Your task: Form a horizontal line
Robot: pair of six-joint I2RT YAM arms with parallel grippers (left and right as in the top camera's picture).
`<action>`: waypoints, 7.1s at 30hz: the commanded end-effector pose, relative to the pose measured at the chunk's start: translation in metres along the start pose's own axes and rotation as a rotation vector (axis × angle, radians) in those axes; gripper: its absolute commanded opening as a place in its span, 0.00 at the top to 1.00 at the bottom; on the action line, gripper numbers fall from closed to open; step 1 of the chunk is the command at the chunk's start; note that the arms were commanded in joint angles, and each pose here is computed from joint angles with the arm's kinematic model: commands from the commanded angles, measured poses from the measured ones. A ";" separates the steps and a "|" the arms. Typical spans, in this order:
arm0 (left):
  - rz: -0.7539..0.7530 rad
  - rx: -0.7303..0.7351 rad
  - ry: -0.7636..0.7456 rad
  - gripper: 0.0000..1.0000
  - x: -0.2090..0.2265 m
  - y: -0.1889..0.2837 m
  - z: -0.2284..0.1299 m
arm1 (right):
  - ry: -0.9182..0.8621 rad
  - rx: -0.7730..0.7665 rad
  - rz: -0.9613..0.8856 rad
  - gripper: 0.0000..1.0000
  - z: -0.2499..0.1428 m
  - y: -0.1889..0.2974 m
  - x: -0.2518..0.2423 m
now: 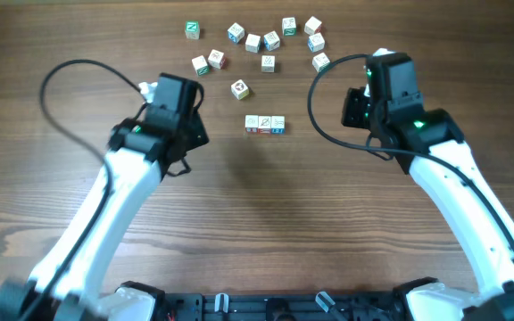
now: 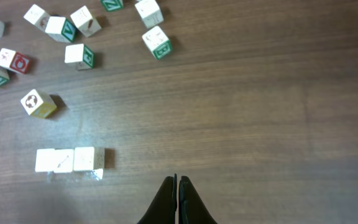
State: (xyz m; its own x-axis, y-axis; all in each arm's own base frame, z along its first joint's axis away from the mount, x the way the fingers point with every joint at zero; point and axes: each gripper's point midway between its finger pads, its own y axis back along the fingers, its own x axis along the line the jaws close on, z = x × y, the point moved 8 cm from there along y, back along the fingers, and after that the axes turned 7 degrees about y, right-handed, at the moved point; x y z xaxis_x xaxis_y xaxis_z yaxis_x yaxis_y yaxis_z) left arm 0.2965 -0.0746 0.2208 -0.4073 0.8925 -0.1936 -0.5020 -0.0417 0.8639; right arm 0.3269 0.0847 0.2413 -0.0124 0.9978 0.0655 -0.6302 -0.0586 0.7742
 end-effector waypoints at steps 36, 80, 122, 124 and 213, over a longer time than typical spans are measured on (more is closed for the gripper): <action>0.234 -0.525 0.109 0.83 0.114 0.164 -0.013 | -0.115 -0.399 -0.016 0.95 0.014 0.144 -0.027; 0.463 -0.316 0.185 0.00 0.162 0.168 -0.064 | -0.116 -0.374 -0.068 0.00 -0.039 0.198 -0.051; 0.463 -0.316 0.185 0.00 0.162 0.168 -0.064 | -0.345 -0.953 -0.037 0.00 -0.123 0.255 -0.092; 0.463 -0.316 0.185 0.00 0.162 0.168 -0.064 | -0.453 -1.063 0.012 0.00 -0.120 0.243 -0.094; -0.363 -0.737 0.164 0.00 0.134 0.128 -0.070 | -0.075 -0.895 -0.024 0.00 -0.163 0.055 -0.097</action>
State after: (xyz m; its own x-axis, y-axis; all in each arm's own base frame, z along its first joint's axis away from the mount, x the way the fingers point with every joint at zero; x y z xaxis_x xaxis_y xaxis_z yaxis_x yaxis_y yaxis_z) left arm 0.1206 0.0159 0.2926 -0.3007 0.7995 -0.5200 -0.9486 -0.1945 0.2496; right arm 0.1672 -0.0106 0.1735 0.0525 0.9892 0.1365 -0.9986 0.0515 0.0109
